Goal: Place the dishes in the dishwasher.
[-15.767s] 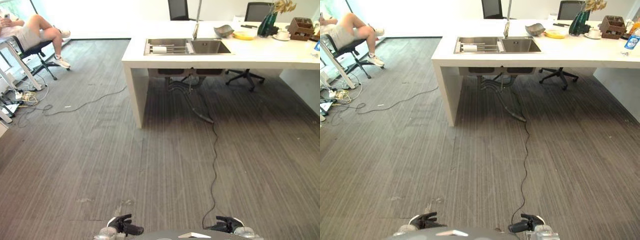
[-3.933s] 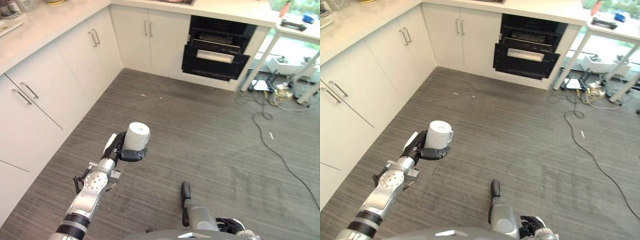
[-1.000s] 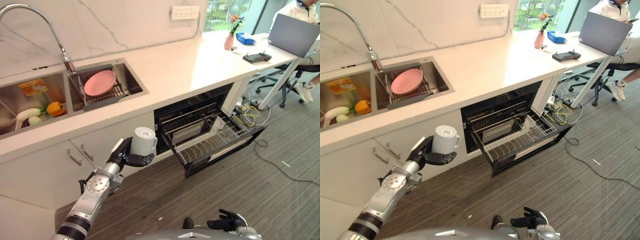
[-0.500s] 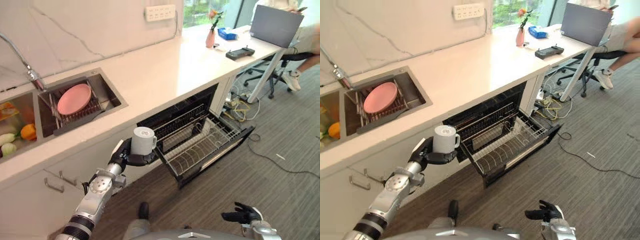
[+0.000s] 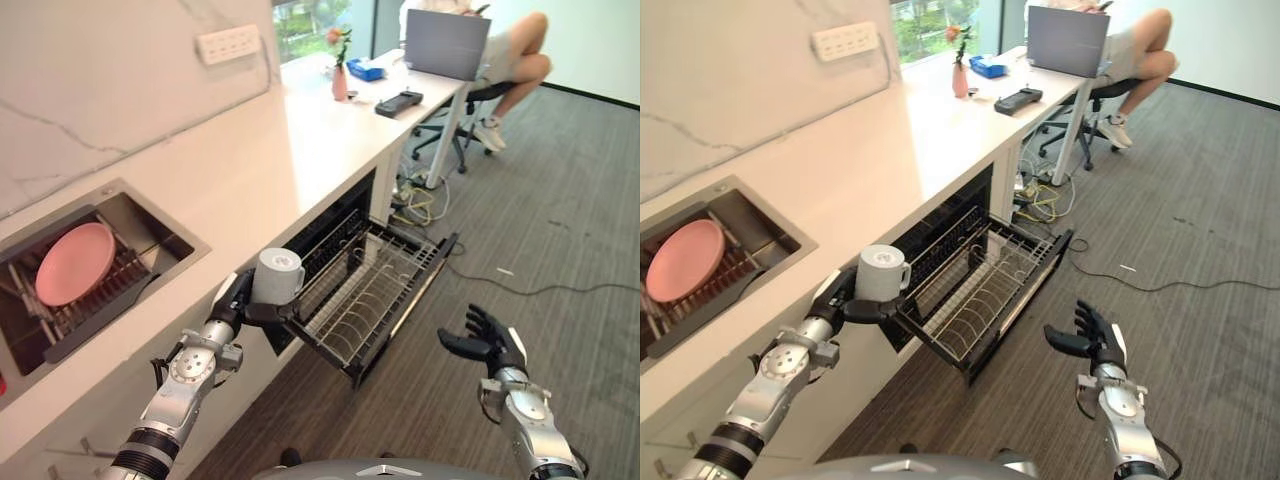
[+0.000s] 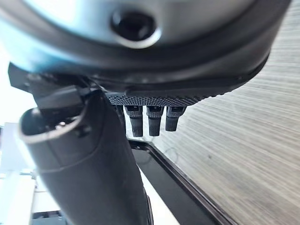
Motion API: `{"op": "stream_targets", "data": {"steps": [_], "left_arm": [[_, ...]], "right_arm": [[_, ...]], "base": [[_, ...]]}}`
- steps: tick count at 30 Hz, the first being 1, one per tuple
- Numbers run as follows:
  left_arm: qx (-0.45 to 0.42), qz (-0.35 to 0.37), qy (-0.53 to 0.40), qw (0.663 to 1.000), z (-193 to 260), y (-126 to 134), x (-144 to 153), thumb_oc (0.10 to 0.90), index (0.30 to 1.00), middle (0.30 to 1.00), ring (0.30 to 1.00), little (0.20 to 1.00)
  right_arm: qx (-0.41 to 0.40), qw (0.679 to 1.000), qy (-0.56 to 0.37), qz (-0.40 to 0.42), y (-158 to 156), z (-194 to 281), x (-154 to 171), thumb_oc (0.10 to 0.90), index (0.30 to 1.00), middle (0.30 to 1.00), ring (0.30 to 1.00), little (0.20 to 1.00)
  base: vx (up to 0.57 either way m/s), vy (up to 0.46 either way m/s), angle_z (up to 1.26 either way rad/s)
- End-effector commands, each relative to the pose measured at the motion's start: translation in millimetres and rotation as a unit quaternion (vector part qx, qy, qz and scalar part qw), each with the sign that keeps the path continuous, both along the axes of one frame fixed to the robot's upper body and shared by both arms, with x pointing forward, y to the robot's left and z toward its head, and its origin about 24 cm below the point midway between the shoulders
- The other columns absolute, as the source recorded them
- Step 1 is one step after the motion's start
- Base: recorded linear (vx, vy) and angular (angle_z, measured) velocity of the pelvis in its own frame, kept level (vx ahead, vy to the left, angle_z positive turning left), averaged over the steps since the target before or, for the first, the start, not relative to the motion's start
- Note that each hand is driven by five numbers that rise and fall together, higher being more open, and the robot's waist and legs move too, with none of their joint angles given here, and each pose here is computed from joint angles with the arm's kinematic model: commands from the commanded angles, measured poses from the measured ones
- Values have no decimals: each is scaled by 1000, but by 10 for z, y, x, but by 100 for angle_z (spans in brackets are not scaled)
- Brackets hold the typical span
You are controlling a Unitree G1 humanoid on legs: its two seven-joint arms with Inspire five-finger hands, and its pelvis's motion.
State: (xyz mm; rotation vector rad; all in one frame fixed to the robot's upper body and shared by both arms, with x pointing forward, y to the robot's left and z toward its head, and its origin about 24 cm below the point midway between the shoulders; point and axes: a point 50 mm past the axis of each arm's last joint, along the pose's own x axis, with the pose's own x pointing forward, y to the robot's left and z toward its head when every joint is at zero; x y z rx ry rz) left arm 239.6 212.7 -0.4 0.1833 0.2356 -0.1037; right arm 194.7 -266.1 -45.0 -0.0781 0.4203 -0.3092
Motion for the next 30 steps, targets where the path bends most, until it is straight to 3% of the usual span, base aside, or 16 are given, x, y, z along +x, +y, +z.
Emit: {"op": "stream_targets", "data": {"steps": [1,3,7,11,18,30], "left_arm": [[-12,-6,-171,985,624,-157,437,400,300,300,300,300],[-12,-3,-173,985,629,-188,458,400,300,300,300,300],[8,-4,-188,982,673,-373,574,400,300,300,300,300],[85,9,-227,970,778,-600,720,400,300,300,300,300],[167,25,-275,947,879,-841,839,400,300,300,300,300],[206,16,-296,933,878,-1017,806,400,300,300,300,300]], "right_arm": [[-1,977,-206,56,86,793,401,800,900,900,900,900],[27,970,-232,70,189,867,415,800,900,900,900,900],[169,926,-306,141,660,1089,461,800,900,900,900,900],[281,881,-322,205,1118,1238,484,800,900,900,900,900],[333,859,-312,230,1480,1359,570,800,900,900,900,900],[361,852,-312,214,1770,1471,712,800,900,900,900,900]], "base": [[29,-10,-22],[18,-12,-26],[8,-23,-10],[0,0,0],[0,0,0],[4,6,7]]}}
